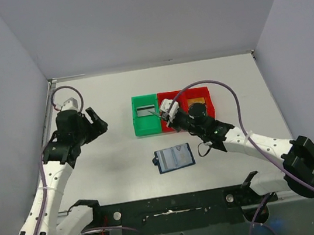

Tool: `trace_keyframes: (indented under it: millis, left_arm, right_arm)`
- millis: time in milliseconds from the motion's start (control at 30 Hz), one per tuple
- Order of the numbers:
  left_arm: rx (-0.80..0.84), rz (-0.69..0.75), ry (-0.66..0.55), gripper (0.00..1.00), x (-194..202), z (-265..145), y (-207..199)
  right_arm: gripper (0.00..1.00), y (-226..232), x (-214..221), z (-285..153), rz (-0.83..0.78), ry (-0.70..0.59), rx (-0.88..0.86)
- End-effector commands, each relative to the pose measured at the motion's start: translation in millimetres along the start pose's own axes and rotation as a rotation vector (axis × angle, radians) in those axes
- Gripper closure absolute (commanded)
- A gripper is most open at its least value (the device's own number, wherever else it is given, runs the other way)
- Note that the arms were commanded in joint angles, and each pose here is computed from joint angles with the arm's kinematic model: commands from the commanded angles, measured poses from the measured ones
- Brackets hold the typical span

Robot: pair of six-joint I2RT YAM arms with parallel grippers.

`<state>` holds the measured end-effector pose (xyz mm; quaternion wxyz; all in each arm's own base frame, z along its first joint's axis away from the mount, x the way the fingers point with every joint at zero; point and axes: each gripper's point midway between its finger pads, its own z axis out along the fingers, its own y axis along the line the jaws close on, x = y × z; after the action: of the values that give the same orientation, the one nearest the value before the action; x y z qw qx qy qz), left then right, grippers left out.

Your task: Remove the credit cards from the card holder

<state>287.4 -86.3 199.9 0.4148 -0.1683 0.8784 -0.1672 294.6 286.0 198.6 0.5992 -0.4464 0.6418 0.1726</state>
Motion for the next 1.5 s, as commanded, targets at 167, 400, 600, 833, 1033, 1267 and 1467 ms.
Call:
trace_keyframes:
  millis: [167,400,600,833,1033,1267,1467]
  left_arm:
    - [-0.115,0.094,-0.094,0.27,-33.2,-16.9,51.5]
    - [-0.174,0.078,-0.169,0.27,-20.9,-6.1,75.5]
    - [-0.164,0.079,-0.192,0.27,-25.7,-6.9,73.2]
    - [-0.194,0.076,-0.228,0.27,-31.8,-12.2,78.0]
    - [-0.215,0.072,-0.258,0.27,-35.5,-19.5,81.3]
    - [-0.199,0.076,-0.276,0.26,-36.3,-23.0,79.3]
    - [-0.209,0.079,-0.267,0.26,-36.2,-20.8,80.9]
  right_arm:
    - [1.0,-41.6,-21.7,51.0,-0.108,0.075,0.049]
    - [1.0,-47.7,-11.6,79.8,-0.13,0.141,0.039]
    - [1.0,-42.8,7.3,100.9,-0.155,0.199,-0.003]
    - [1.0,-38.0,28.6,127.4,-0.217,0.252,-0.044]
    - [1.0,-50.8,45.9,153.0,-0.365,0.327,-0.029]
    - [1.0,-63.1,56.8,166.1,-0.465,0.374,-0.025]
    - [0.99,-59.1,76.7,179.7,-0.531,0.416,-0.04]
